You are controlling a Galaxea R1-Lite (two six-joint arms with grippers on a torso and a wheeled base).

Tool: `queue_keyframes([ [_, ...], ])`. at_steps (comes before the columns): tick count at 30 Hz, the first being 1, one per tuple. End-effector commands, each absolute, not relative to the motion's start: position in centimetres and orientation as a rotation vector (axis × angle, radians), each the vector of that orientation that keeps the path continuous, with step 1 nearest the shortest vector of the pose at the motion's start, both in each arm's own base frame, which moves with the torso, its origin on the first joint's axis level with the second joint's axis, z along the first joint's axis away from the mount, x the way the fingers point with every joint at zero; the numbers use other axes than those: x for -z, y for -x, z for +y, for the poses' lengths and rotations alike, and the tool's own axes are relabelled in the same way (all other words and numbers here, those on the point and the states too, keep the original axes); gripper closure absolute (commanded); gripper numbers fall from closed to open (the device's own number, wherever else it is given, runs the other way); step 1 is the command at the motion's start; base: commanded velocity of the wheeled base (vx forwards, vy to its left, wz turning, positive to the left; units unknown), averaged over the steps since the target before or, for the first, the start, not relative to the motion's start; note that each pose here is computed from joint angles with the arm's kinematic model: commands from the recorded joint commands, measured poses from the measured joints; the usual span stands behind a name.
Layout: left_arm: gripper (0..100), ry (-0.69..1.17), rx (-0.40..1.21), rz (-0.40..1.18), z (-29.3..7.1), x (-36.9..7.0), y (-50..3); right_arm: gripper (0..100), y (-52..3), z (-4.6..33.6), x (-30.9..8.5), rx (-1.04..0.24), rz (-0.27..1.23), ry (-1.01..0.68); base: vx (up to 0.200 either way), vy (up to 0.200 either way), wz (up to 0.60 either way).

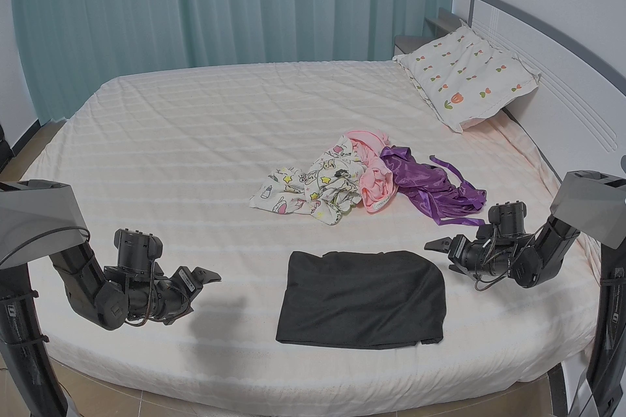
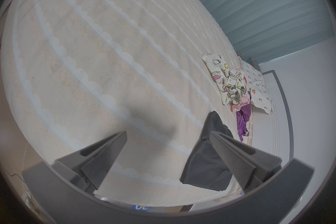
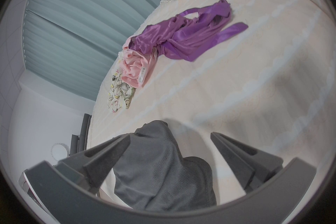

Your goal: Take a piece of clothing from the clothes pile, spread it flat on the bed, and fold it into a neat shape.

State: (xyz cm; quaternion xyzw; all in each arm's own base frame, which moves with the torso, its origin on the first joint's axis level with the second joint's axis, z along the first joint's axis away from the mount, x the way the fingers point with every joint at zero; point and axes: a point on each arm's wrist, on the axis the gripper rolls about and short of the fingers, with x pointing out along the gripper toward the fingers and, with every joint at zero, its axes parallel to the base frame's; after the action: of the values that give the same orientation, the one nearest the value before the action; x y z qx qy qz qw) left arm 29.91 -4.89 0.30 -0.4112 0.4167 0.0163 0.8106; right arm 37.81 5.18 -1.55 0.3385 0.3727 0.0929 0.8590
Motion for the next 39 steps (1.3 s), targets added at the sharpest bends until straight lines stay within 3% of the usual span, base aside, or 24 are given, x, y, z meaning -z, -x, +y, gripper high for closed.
queue_keyframes([
  [1,0,0.879,-0.036,0.890,-4.9,-0.3,-29.9,0,-36.8,5.0,0.1,-0.187,0.771,-0.710,0.000,0.000,0.00],
  [9,0,0.880,-0.036,0.890,-4.9,-0.3,-29.9,0,-30.3,5.1,1.7,-0.134,0.910,-0.673,-0.100,0.000,0.00],
  [25,0,0.874,-0.042,0.894,-4.9,-0.1,-29.9,0,-29.3,7.7,3.8,-0.217,0.908,-0.644,-0.025,0.000,0.00],
  [26,0,0.874,-0.042,0.894,-4.9,-0.1,-29.9,100,-29.3,7.7,3.8,-0.217,0.908,-0.644,0.000,0.000,0.00],
  [39,0,0.874,-0.041,0.892,-4.9,-0.1,-29.9,100,-27.4,7.3,3.0,-0.211,0.934,-0.626,0.000,0.000,0.00],
])
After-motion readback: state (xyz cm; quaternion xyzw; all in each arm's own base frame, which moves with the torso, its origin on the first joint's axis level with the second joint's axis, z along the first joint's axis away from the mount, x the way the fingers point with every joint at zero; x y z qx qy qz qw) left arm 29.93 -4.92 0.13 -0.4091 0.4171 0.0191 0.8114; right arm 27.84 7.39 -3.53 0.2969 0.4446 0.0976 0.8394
